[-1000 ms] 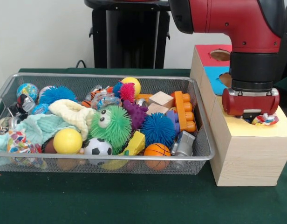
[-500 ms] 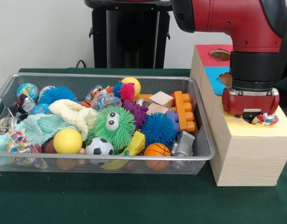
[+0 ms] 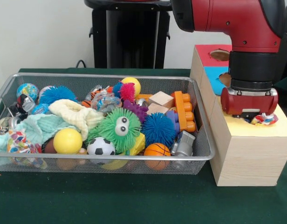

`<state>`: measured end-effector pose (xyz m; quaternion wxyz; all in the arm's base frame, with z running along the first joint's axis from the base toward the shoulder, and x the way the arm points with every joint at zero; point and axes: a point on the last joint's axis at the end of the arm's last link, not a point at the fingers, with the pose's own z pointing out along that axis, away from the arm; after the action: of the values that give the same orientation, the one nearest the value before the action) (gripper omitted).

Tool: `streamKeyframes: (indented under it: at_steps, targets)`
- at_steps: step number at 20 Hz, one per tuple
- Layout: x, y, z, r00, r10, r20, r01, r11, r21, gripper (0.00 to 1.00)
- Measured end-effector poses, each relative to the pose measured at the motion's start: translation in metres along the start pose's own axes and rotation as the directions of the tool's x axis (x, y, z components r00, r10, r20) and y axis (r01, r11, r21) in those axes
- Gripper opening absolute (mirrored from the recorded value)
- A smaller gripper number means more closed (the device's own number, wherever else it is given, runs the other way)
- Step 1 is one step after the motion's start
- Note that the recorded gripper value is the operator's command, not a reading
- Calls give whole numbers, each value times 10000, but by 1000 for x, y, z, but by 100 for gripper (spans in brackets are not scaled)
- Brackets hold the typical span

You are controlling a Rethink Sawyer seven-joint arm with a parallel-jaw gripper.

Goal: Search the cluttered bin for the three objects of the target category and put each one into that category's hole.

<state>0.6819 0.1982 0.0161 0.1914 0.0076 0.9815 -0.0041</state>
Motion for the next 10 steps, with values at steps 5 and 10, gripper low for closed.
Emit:
streamKeyframes:
  at_steps: [5, 10]
  targets:
    - [1, 0, 0, 10000, -58, 13, 58, 10000, 66, 0]
    - [1, 0, 0, 10000, -80, 19, 80, 9999, 88, 0]
